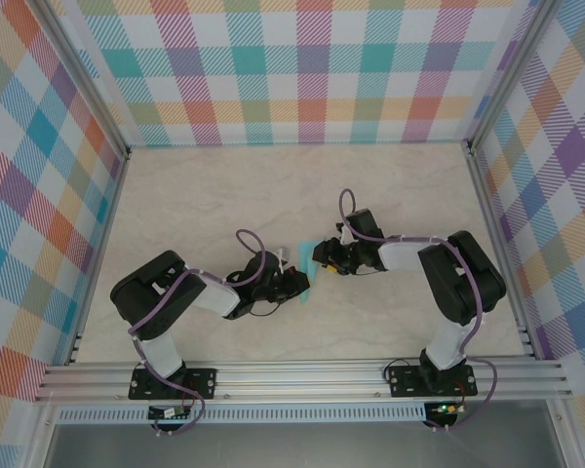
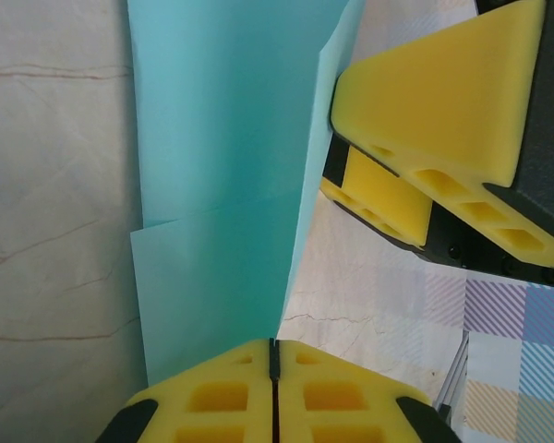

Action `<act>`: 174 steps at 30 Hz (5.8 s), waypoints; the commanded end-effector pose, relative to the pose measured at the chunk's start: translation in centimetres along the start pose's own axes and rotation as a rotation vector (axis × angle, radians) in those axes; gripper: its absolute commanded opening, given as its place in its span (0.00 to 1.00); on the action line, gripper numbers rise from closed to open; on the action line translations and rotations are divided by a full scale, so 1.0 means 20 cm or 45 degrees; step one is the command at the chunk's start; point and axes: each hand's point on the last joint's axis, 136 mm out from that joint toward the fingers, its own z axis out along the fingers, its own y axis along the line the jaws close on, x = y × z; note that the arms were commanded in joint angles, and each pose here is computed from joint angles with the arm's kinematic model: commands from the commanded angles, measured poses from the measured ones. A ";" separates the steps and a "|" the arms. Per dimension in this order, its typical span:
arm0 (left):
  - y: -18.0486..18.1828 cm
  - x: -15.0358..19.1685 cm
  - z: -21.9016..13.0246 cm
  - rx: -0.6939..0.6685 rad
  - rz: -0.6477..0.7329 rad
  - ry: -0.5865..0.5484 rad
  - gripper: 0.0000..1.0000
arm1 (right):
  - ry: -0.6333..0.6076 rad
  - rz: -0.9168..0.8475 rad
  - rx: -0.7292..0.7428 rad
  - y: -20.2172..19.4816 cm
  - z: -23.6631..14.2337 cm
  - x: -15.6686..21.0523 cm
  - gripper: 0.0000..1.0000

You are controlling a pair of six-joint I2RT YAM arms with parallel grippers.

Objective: Fold a paper plane with a square sheet of paper (fold left side to right side)
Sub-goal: Fold the wing for the fifth time at the center of the table.

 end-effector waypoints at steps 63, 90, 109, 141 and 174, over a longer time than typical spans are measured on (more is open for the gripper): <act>-0.08 -0.42 0.09 0.119 -0.080 -0.024 0.22 | 0.060 0.025 0.112 -0.11 0.06 0.07 0.46; -0.02 -0.45 0.04 0.052 -0.016 -0.045 0.00 | -0.107 0.051 -0.062 0.15 -0.12 -0.24 0.85; -0.04 -0.45 0.03 0.061 -0.007 -0.041 0.00 | -0.038 0.105 -0.090 0.19 0.03 -0.32 0.92; -0.04 -0.49 0.03 -0.002 0.101 -0.006 0.00 | 0.093 0.148 0.229 0.00 0.10 -0.22 0.93; 0.05 -0.49 0.12 -0.027 0.083 0.022 0.00 | 0.119 0.131 0.238 0.02 0.12 -0.19 0.93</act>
